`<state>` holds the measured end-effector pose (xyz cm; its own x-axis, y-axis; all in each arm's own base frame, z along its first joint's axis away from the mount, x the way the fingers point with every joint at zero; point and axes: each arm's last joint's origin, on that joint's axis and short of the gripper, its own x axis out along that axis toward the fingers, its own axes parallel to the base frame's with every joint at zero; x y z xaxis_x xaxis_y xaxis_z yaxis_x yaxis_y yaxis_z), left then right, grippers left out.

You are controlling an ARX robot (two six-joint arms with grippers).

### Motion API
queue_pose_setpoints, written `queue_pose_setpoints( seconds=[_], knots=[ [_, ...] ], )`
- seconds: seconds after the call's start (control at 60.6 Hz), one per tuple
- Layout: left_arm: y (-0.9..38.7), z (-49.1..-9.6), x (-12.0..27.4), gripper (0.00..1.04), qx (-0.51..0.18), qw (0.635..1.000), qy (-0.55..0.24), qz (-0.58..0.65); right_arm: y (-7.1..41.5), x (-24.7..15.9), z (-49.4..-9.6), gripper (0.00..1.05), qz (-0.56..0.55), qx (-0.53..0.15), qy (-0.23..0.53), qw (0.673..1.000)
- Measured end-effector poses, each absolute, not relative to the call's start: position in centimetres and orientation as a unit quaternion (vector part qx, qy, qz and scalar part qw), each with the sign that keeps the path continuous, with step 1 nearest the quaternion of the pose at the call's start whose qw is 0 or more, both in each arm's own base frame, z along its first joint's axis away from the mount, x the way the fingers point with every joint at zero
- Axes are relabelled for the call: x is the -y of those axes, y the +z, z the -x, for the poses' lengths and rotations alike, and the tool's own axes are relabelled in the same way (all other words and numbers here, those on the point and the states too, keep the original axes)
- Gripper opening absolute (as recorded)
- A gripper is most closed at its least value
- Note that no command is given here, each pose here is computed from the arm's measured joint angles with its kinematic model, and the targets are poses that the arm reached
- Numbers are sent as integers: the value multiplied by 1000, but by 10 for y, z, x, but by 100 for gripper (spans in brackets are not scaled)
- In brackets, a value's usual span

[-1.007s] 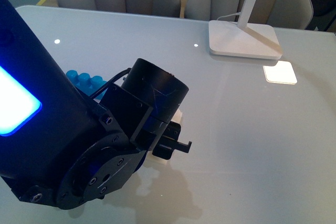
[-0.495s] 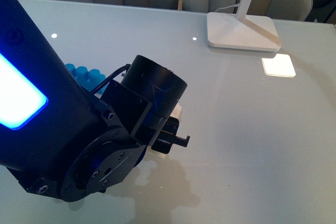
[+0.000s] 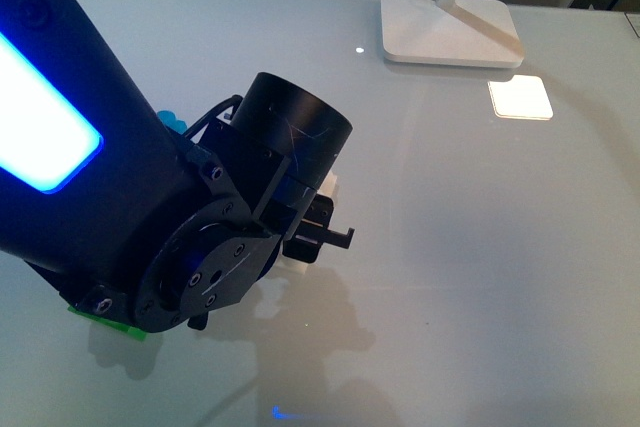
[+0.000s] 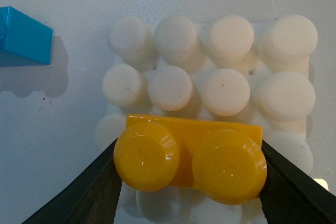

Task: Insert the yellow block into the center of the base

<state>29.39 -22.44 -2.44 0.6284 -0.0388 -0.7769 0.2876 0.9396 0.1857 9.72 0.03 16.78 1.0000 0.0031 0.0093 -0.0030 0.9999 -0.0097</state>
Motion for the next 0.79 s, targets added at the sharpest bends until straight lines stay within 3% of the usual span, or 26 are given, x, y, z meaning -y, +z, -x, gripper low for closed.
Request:
queue_pose_setpoints(
  seconds=[0.479, 0.644, 0.793],
  knots=[
    [-27, -298, 228, 63, -429, 885, -97, -150, 168, 0, -97, 96, 5, 5, 2, 1000],
    [-28, -299, 223, 97, -435, 882, -100, -149, 168, 0, -97, 96, 5, 5, 1, 1000],
    [-21, -296, 221, 97, -443, 877, -111, -151, 168, 0, -97, 96, 5, 5, 1, 1000]
  ],
)
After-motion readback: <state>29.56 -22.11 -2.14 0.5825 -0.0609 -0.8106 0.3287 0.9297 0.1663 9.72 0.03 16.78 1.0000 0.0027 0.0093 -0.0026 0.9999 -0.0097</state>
